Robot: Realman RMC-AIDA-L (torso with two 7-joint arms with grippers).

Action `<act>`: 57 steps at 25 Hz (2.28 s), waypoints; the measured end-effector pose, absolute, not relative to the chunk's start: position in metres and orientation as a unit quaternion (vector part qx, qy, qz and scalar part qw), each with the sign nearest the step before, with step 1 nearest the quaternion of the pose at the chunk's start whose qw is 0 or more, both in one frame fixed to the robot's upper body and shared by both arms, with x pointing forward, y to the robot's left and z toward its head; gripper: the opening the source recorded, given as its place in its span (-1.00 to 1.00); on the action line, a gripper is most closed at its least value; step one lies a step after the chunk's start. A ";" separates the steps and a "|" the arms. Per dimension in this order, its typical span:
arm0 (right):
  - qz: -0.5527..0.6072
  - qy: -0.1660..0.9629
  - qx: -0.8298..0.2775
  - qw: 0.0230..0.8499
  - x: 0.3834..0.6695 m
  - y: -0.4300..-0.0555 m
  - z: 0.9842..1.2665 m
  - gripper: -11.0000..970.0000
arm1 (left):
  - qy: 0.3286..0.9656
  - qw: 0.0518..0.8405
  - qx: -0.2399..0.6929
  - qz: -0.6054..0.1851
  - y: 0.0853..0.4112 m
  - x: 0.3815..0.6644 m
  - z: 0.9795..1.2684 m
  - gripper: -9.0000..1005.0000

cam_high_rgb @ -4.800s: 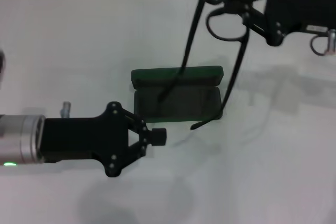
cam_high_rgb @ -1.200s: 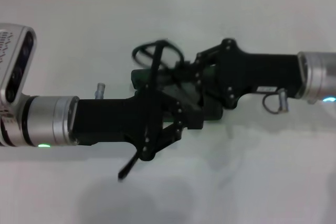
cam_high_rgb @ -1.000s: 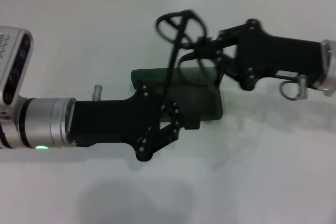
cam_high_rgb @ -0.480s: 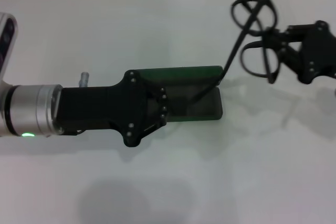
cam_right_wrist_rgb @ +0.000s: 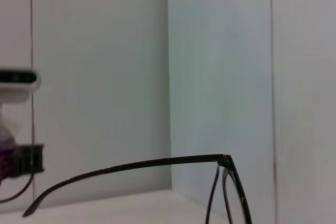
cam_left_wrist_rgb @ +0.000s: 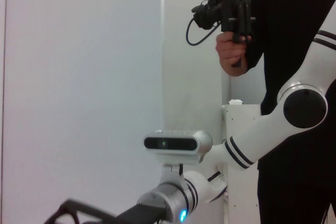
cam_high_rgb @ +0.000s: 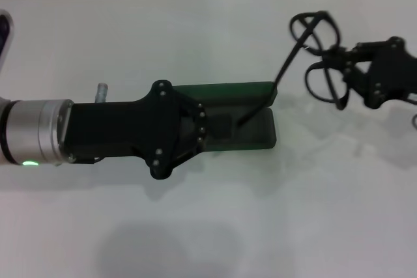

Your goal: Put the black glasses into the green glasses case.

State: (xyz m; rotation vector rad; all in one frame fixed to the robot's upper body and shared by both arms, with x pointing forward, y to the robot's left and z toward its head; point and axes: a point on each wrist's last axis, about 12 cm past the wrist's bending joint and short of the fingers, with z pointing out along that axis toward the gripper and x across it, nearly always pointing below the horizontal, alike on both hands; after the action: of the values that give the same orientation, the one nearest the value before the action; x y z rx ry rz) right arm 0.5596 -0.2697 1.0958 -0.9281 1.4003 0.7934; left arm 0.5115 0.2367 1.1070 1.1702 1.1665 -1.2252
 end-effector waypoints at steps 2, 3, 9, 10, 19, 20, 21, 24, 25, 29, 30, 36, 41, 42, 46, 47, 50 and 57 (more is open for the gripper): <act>0.346 0.599 -0.410 0.594 0.560 -0.260 1.094 -0.89 | 0.486 0.516 0.486 -0.511 0.236 0.511 1.106 -0.98; 0.349 0.597 -0.416 0.591 0.560 -0.254 1.093 -0.89 | 0.485 0.516 0.486 -0.511 0.236 0.511 1.106 -0.98; 0.369 0.584 -0.453 0.563 0.561 -0.222 1.089 -0.89 | 0.485 0.517 0.485 -0.512 0.235 0.509 1.105 -0.98; 0.373 0.582 -0.457 0.559 0.561 -0.219 1.089 -0.89 | 0.485 0.516 0.485 -0.513 0.234 0.509 1.104 -0.98; 0.390 0.571 -0.469 0.550 0.564 -0.207 1.092 -0.88 | 0.481 0.515 0.483 -0.519 0.229 0.506 1.103 -0.98; 0.392 0.569 -0.470 0.550 0.564 -0.206 1.094 -0.88 | 0.481 0.515 0.483 -0.520 0.229 0.506 1.102 -0.98; 0.395 0.566 -0.470 0.550 0.564 -0.205 1.095 -0.88 | 0.480 0.514 0.483 -0.521 0.228 0.506 1.102 -0.98; 0.405 0.557 -0.468 0.554 0.565 -0.203 1.099 -0.88 | 0.479 0.513 0.484 -0.523 0.226 0.506 1.102 -0.98; 0.407 0.555 -0.468 0.555 0.565 -0.202 1.100 -0.88 | 0.478 0.513 0.484 -0.523 0.226 0.505 1.102 -0.98; 0.416 0.543 -0.466 0.561 0.566 -0.199 1.105 -0.88 | 0.477 0.513 0.483 -0.525 0.224 0.505 1.102 -0.98; 0.418 0.540 -0.466 0.562 0.567 -0.199 1.107 -0.88 | 0.477 0.513 0.483 -0.525 0.224 0.505 1.102 -0.98; 0.432 0.531 -0.467 0.559 0.570 -0.190 1.112 -0.89 | 0.475 0.513 0.485 -0.526 0.222 0.506 1.102 -0.98; 0.435 0.528 -0.471 0.556 0.571 -0.187 1.113 -0.89 | 0.473 0.514 0.485 -0.526 0.221 0.506 1.102 -0.98; 0.436 0.527 -0.472 0.556 0.571 -0.186 1.114 -0.89 | 0.474 0.514 0.485 -0.526 0.221 0.506 1.102 -0.98; 0.439 0.524 -0.474 0.555 0.571 -0.185 1.115 -0.89 | 0.475 0.514 0.485 -0.525 0.220 0.507 1.102 -0.98; 0.441 0.522 -0.474 0.555 0.570 -0.185 1.115 -0.88 | 0.474 0.514 0.485 -0.525 0.220 0.507 1.103 -0.98; 0.446 0.519 -0.471 0.557 0.570 -0.185 1.116 -0.88 | 0.472 0.514 0.485 -0.527 0.218 0.508 1.103 -0.98; 0.454 0.512 -0.471 0.557 0.569 -0.181 1.118 -0.88 | 0.467 0.516 0.485 -0.530 0.214 0.509 1.102 -0.98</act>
State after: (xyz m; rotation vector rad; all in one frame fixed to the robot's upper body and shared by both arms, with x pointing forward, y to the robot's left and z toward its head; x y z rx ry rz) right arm 0.5691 -0.1805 1.1175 -1.1108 1.2081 1.0703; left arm 0.5085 0.2143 1.1023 1.1657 1.1226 -1.2720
